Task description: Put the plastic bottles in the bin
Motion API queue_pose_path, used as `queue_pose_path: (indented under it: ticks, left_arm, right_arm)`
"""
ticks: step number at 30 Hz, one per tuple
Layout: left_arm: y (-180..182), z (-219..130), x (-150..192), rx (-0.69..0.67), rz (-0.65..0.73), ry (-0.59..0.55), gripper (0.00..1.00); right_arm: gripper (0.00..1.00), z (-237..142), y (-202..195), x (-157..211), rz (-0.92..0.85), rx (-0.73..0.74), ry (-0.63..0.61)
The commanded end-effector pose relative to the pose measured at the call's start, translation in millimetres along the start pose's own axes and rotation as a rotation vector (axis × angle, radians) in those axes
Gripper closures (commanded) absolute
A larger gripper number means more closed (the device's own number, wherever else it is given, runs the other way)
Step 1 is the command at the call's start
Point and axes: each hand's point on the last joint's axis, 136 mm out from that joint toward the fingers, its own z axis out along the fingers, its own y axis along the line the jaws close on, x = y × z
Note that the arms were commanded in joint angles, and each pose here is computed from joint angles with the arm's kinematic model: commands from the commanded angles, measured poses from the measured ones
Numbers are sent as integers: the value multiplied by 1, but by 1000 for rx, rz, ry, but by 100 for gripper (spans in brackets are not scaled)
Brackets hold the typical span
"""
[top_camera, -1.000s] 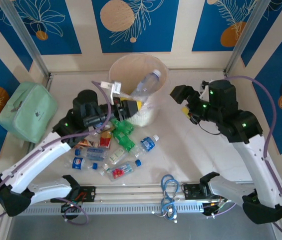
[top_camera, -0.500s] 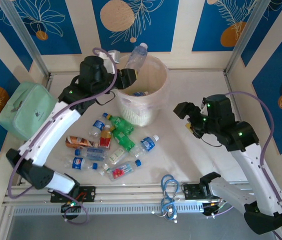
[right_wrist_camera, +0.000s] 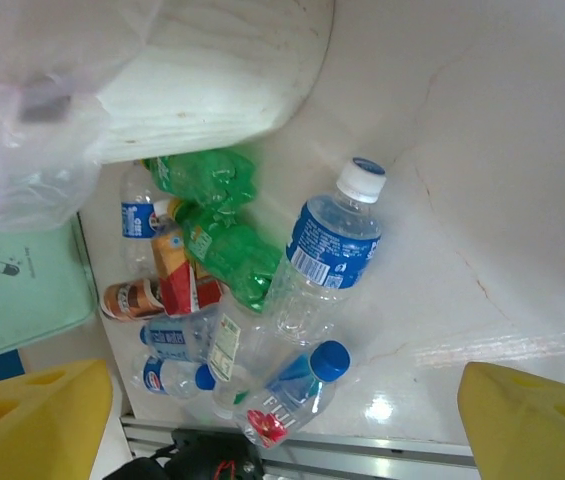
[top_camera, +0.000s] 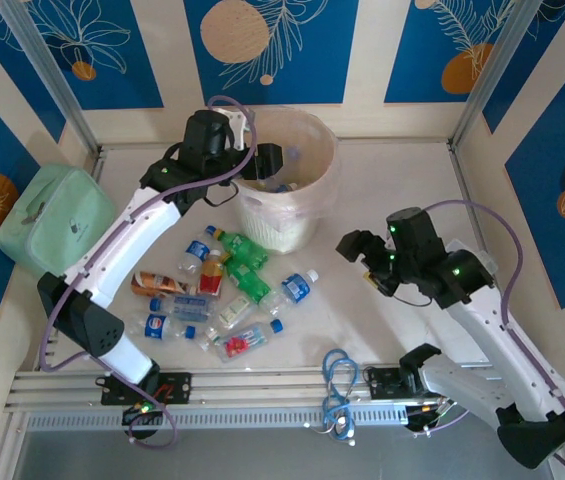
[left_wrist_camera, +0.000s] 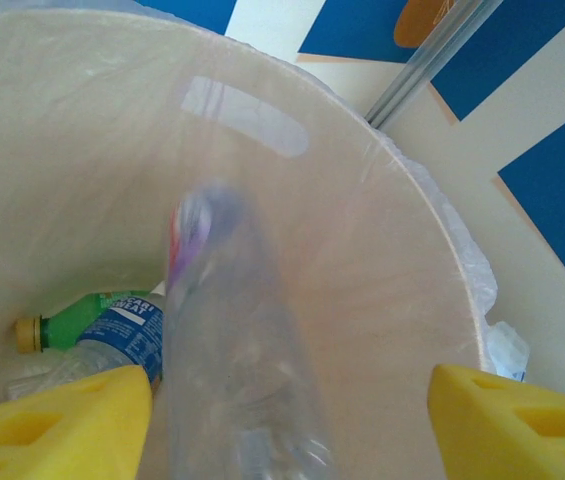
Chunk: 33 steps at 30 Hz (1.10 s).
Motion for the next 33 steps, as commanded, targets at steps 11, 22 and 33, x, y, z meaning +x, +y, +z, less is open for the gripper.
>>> queue_pose_path:
  ticks: [11,22,33]
  left_arm:
    - [-10,-85,-31,-16,23,-172,19]
    - [14,-153,46,-25,-44,-156,16]
    - [16,-146,79,36,-110,-105,17]
  right_arm:
    - [22,69,7,16,29,59,57]
    - [16,124,-25,28,159,217,127]
    - [11,163,-36,43,231,311,178]
